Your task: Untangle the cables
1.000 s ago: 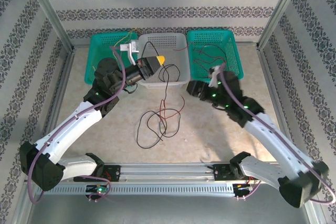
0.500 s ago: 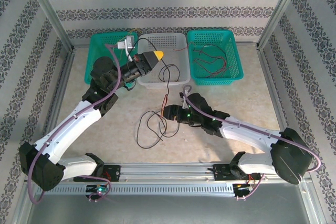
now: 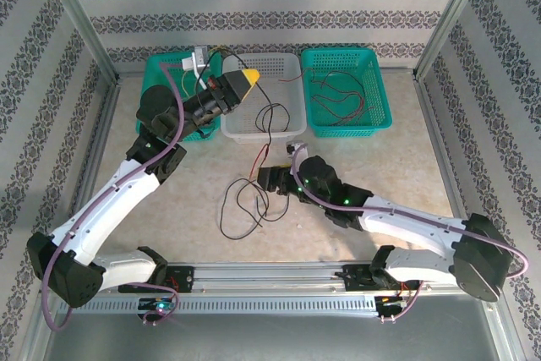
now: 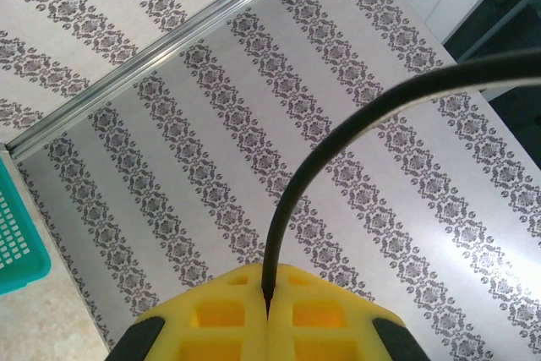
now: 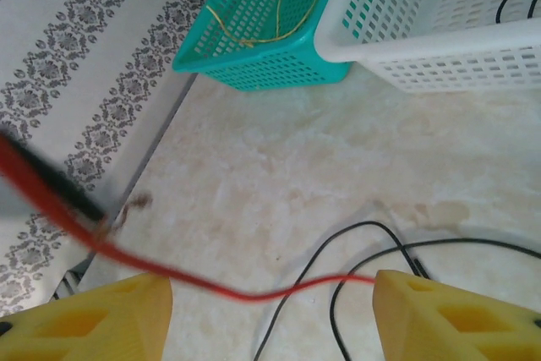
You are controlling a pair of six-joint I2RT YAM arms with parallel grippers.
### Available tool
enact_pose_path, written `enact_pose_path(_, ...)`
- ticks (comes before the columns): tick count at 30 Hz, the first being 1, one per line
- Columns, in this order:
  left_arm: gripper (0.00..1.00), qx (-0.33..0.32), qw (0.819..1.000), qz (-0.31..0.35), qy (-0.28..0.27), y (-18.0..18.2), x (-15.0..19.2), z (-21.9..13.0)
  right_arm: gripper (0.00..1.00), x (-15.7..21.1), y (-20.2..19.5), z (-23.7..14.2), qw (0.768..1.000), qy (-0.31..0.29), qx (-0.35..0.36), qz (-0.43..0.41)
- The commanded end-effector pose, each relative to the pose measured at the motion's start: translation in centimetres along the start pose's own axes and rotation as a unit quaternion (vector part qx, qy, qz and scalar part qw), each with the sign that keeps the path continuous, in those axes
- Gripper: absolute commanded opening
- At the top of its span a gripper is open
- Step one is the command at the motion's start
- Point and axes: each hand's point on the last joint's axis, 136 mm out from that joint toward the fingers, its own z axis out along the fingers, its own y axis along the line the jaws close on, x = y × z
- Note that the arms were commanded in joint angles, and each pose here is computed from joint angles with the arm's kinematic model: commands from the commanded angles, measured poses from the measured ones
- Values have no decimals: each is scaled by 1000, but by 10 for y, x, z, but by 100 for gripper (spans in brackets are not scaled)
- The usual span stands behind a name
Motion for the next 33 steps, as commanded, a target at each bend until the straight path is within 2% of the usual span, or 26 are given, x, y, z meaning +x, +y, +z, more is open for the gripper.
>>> enact_pose_path(1, 0, 9, 1000, -8, -18, -11, -15, -1, 63, -18, 2, 6, 999, -26, 14, -35)
enact_pose_path(8, 0, 19, 999, -20, -18, -12, -16, 3, 61, -26, 2, 21, 999, -30, 13, -40)
enact_pose_path(11, 0, 14, 999, -22, -21, -8, -19, 4, 55, -24, 4, 28, 999, -26, 7, -41)
enact_pose_path(18, 0, 25, 999, -40, -27, -5, -28, 8, 19, -9, -15, 37, 999, -21, 20, -20)
enact_pose_path(27, 0, 28, 997, -54, -57, -2, -72, 10, 0, 42, -66, 38, 996, 36, 77, 8)
enact_pose_path(30, 0, -10, 998, -40, -49, 14, -81, 19, 0, 54, -86, 23, 994, 38, 98, 24)
enact_pose_path(33, 0, -88, 996, -7, -32, 59, -86, 31, 0, 54, -96, -1, 993, 24, 107, 39)
